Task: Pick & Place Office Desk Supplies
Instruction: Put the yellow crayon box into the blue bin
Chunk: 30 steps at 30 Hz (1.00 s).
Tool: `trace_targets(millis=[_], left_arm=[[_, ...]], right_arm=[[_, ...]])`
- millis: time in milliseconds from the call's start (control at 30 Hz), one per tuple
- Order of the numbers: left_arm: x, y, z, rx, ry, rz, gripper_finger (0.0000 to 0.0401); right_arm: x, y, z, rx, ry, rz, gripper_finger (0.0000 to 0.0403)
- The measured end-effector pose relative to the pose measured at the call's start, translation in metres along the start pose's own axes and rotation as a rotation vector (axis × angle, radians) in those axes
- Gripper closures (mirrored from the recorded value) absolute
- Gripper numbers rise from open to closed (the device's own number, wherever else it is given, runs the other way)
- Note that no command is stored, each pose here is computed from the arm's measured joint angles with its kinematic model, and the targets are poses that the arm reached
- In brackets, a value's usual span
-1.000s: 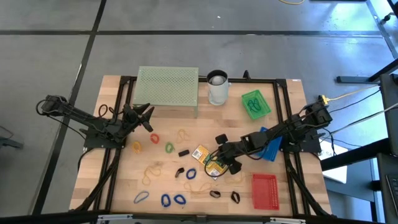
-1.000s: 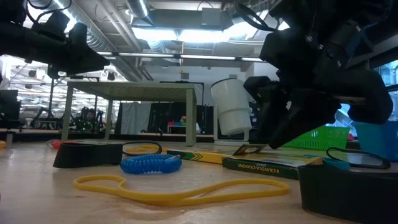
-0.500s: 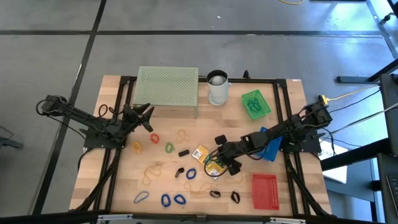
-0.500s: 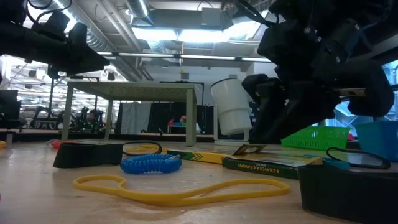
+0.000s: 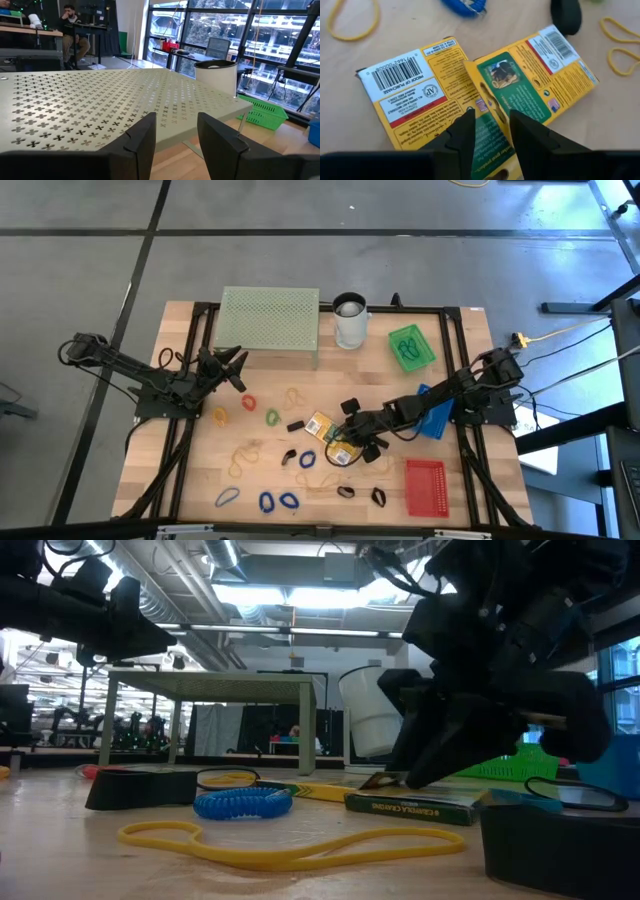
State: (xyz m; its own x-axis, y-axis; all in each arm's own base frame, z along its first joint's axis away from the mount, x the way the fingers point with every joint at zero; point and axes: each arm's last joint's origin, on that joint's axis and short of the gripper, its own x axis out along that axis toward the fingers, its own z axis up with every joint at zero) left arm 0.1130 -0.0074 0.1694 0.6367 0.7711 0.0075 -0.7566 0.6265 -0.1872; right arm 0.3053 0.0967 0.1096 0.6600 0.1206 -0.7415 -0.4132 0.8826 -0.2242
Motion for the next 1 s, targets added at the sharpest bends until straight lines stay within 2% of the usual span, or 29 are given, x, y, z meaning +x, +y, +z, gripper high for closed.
trace_targets(millis=[100,333,500,667,800,1000], left_arm=[[0.0,0.0,0.0,0.001,0.0,0.0,0.0262],[0.0,0.0,-0.0001,0.001,0.0,0.0,0.0262],[0.0,0.0,0.0,0.001,0.0,0.001,0.0262],[0.0,0.0,-0.0001,0.001,0.0,0.0,0.0262],[0.0,0.0,-0.0001,0.001,0.0,0.0,0.0262],[0.0,0.0,-0.0001,0.001,0.0,0.0,0.0262]], right_arm=[[0.0001,0.0001,-0.0004,0.013,0.003,0.0,0.0307],[0.0004,0.0005,-0.0017,0.116,0.011,0.002,0.0395],[0.0013,0.0,0.0,0.202,-0.017,-0.005,0.0396],[0.0016,0.0007,0.0014,0.194,-0.036,-0.007,0.0393],[0.0015,0.0005,0.0021,0.235,-0.042,-0.007,0.0365],[0.0014,0.0004,0.0028,0.229,-0.05,-0.007,0.0311]])
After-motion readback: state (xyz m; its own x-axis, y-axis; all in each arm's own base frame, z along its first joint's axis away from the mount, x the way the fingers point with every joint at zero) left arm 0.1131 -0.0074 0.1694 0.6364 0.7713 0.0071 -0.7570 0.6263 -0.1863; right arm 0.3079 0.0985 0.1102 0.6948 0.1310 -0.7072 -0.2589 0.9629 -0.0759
